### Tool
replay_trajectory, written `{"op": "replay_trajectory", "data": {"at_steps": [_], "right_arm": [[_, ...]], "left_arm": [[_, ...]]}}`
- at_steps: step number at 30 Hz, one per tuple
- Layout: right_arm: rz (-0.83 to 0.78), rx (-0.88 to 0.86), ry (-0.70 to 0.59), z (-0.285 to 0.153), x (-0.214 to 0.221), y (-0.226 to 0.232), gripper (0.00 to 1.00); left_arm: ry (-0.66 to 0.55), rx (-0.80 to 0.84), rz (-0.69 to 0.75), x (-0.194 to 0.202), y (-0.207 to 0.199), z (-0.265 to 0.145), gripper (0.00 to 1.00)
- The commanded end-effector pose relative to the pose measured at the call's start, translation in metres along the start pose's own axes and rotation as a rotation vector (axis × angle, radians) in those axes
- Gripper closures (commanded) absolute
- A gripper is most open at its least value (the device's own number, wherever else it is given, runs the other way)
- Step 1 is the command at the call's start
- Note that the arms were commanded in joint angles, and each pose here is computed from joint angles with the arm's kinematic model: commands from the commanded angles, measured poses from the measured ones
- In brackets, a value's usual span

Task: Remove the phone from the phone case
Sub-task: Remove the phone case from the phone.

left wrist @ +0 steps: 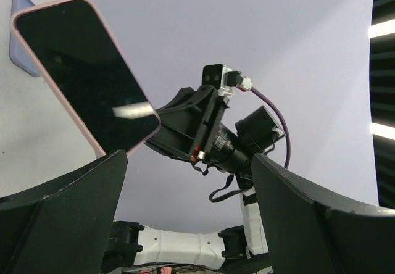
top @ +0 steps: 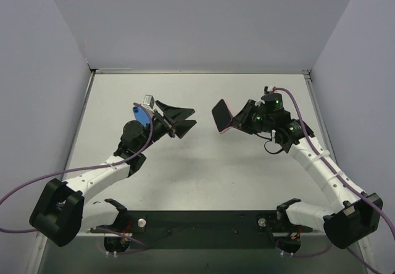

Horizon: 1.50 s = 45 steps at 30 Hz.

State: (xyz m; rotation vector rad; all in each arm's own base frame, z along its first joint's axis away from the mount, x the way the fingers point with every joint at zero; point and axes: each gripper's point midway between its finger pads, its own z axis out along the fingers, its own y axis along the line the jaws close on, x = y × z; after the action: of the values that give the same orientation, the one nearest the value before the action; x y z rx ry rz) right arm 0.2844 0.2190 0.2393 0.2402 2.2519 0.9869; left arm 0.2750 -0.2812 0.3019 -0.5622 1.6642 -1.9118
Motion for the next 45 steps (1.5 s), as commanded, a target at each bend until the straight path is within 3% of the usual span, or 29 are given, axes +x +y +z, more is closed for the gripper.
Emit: {"op": "replay_trajectory", "data": {"at_steps": [1,9,18,23,29,45], "right_arm": [[-0.068,0.191,-0.085,-0.012,-0.019,-0.037,1.0],[-0.152,0.292,-0.092,-0.02,-0.023,-0.054,1.0],[-0.475,0.604,0.063,-0.016,0.012,-0.093,1.0],[-0.651,0.784,0.047,-0.009,0.021,-0.111,1.0],[-0.764,0.778,0.13,0.011,0.05,-0.109,1.0],[-0.734,0.518,0.283,0.073,0.123,-0.104,1.0]], "left_arm": [[0.025,0.097,0.043,0.004,-0.025,-0.002,0.06],[0.039,0.062,0.011,0.006,-0.006,-0.002,0.05],[0.052,-0.113,-0.05,0.006,0.042,0.002,0.04],[0.036,-0.266,-0.064,0.004,0.076,-0.004,0.04],[-0.007,-0.475,-0.037,-0.003,0.109,-0.023,0.04],[-0.013,-0.608,-0.015,-0.005,0.157,-0.035,0.04]]}}
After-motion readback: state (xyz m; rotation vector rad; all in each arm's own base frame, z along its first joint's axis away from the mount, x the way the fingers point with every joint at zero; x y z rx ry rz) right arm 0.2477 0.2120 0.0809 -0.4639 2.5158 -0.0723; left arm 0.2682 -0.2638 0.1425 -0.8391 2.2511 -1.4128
